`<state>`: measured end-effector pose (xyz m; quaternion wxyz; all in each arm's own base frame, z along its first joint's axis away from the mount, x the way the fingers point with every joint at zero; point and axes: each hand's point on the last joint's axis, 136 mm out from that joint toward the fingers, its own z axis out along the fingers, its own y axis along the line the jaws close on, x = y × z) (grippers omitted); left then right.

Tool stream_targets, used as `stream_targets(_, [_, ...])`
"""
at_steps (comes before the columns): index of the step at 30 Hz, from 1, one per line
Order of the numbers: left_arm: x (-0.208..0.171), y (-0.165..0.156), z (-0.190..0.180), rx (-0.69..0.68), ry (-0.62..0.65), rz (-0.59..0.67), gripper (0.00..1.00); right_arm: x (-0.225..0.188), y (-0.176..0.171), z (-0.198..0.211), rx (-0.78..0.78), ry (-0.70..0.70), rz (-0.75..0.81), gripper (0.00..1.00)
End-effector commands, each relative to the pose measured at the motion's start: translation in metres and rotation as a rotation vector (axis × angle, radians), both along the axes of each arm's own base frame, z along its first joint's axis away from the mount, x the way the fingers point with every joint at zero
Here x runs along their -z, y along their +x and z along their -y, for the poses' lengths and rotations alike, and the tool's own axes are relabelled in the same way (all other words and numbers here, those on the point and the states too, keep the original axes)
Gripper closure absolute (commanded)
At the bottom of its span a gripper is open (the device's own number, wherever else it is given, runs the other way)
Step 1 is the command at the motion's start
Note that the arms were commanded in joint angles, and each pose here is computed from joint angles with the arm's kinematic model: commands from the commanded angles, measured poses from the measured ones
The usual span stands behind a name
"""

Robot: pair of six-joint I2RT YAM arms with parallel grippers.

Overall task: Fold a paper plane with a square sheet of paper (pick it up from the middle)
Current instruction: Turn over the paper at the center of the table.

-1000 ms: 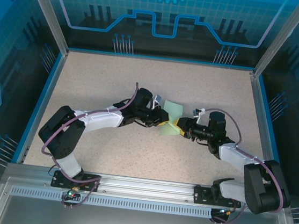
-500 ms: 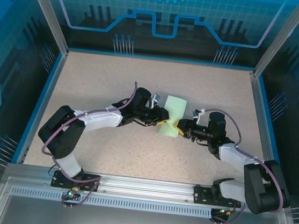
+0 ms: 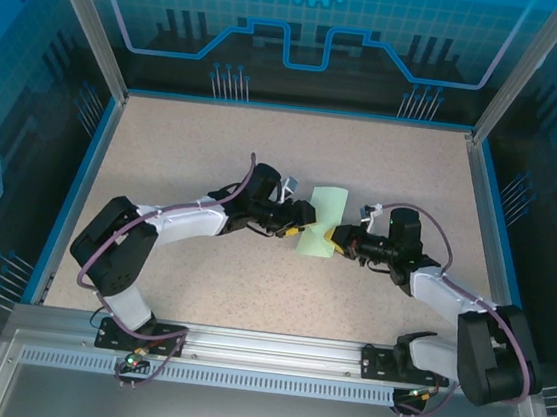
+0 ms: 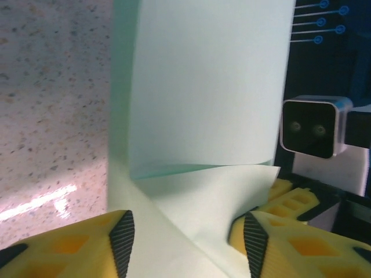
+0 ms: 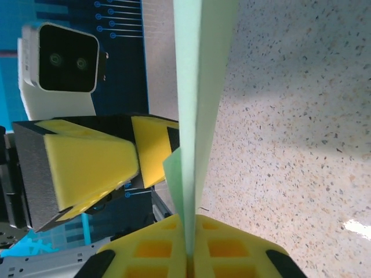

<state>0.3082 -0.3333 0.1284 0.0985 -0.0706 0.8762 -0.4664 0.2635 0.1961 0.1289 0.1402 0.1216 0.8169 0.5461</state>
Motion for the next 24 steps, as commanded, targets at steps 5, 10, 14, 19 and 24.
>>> stream_targets(5, [-0.031,0.006,-0.024,-0.011,0.072,0.096,0.35,0.001,0.0,0.024,-0.05,-0.314,0.09,0.97])
stream_targets(10, [-0.038,0.007,-0.047,-0.038,0.149,0.133,0.29,0.011,0.001,0.063,-0.065,-0.755,0.134,0.98])
stream_targets(14, [-0.045,0.009,-0.063,-0.059,0.165,0.151,0.28,0.008,0.007,0.088,-0.057,-1.074,0.196,0.99])
stream_targets(19, [-0.046,0.013,-0.075,-0.076,0.172,0.151,0.27,0.001,0.019,0.091,-0.084,-1.396,0.268,0.99])
stream_targets(24, [-0.042,0.014,-0.087,-0.095,0.183,0.139,0.27,0.004,0.026,0.074,-0.121,-1.556,0.324,0.99])
